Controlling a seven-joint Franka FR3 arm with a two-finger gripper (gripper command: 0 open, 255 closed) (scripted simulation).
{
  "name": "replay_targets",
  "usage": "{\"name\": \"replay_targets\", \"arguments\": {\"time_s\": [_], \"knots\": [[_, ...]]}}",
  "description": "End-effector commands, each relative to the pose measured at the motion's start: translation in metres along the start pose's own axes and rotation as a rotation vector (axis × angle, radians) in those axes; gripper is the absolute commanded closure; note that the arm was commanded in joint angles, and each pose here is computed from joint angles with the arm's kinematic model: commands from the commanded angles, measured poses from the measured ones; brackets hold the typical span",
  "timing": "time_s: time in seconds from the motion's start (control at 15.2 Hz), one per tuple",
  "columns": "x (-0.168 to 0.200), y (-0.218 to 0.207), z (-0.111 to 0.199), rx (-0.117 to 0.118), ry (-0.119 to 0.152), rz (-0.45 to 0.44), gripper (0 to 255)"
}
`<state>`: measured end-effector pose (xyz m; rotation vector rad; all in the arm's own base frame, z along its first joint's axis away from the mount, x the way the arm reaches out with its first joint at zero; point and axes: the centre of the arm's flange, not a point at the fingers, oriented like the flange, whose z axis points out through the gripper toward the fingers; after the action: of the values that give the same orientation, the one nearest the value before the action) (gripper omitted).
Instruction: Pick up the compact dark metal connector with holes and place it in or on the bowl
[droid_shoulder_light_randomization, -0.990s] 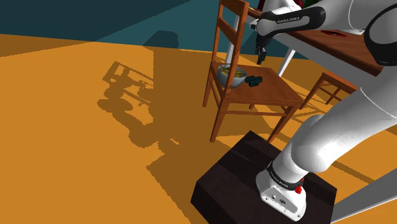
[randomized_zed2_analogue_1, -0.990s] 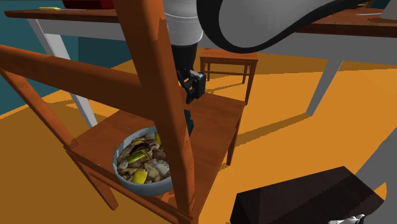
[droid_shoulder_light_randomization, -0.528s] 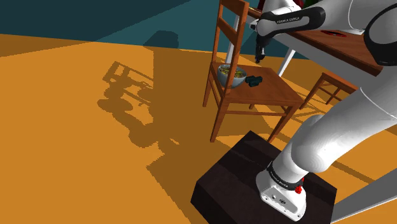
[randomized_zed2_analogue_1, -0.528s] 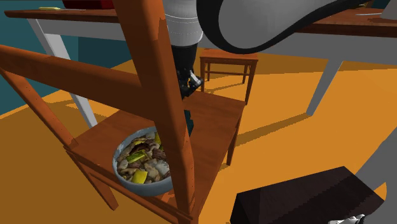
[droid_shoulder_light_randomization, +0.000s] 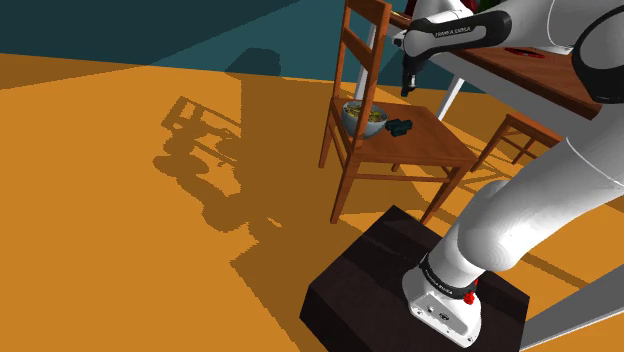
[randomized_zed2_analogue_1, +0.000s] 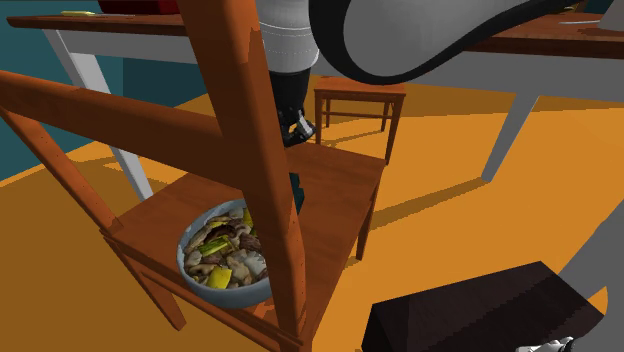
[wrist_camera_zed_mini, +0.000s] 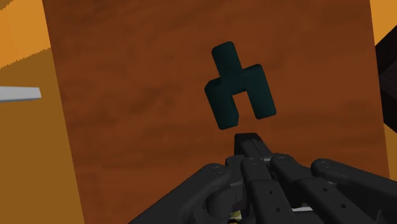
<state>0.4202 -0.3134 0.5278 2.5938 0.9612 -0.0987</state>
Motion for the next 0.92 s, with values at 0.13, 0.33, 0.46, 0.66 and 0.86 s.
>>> {"name": "replay_targets", "arguments": {"time_s": [0.13,0.33,0.46,0.66,0.86], "knots": [[-0.008,0.006,0.025,0.049,-0.001,-0.025,0],[-0.019,0.013,0.064,0.122,-0.001,-0.062,0],[-0.026,0.017,0.09,0.17,-0.002,-0.087,0],[-0.037,0.02,0.129,0.243,-0.003,-0.124,0],[-0.037,0.017,0.142,0.247,-0.003,-0.126,0]]}}
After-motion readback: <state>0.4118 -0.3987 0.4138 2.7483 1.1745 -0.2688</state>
